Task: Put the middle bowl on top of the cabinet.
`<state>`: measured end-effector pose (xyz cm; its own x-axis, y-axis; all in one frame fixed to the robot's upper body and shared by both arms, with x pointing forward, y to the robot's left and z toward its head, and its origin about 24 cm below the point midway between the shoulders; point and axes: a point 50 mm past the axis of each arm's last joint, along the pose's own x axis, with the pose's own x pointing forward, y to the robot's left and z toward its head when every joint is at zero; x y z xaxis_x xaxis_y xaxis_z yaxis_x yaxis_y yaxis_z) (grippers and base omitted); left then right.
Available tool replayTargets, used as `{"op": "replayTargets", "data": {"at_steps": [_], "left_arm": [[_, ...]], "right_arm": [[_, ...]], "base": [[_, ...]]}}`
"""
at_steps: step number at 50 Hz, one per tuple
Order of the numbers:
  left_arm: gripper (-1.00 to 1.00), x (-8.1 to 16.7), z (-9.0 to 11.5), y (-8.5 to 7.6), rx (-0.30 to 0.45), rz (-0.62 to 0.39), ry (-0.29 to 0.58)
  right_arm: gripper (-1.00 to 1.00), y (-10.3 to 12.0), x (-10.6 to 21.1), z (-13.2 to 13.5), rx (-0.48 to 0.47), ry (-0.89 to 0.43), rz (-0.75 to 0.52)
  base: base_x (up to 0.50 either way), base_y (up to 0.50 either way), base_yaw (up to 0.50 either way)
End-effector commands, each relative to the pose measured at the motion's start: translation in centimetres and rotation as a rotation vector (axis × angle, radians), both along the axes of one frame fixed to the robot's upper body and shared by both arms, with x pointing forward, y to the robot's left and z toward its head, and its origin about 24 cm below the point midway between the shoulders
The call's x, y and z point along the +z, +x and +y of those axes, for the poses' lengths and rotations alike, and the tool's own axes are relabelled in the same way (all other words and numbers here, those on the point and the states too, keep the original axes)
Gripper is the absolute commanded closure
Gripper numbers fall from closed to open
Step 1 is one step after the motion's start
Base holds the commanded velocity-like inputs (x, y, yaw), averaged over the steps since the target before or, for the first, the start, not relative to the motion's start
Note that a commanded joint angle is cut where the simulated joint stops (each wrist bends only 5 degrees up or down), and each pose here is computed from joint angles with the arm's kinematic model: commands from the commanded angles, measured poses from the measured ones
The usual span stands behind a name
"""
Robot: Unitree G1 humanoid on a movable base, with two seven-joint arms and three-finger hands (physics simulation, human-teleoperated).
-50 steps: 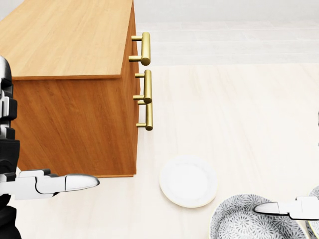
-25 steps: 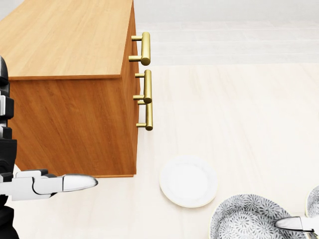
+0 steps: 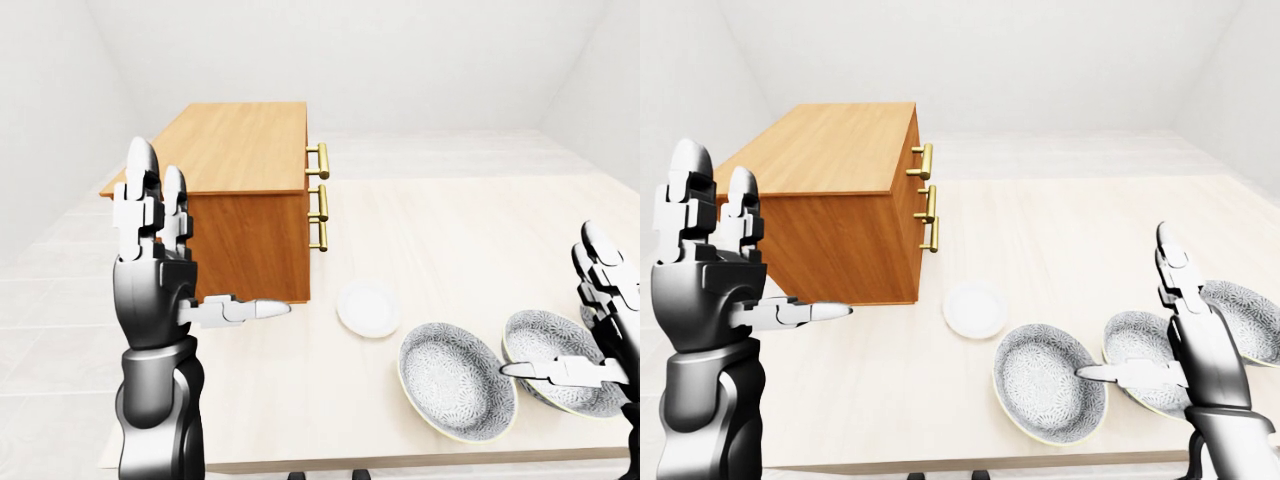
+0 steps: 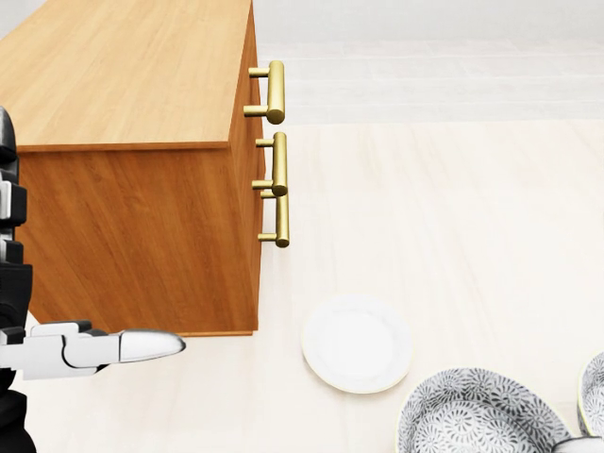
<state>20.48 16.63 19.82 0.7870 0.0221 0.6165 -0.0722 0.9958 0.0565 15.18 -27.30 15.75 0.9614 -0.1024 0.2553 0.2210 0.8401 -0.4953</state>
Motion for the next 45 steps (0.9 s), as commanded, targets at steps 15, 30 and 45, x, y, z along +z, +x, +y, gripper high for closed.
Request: {"op": "replayTargets", "data": {"at_steps": [15,30,45], "left_arm": [[-1.00,0.3,0.0,-0.1,-0.004,-0.014,-0.003],[-1.00,0.7,0.0,-0.4,-0.007,-0.037,0.009],[-1.00,1.2,0.1,-0.6,-0.003,-0.064,0.012]], "right_arm": [[-1.00,-2.4,-0.3,-2.7,-0.101,-0.072,0.099],[-1.00,-3.7,0.9,-3.6,-0.159,-0.195,0.090],[-1.00,-5.0,1.9,-3.9,-0.228,-0.309,0.071]], "base": [[0.00,0.00,0.00],[0.00,0.00,0.00],[0.00,0.00,0.00]]}}
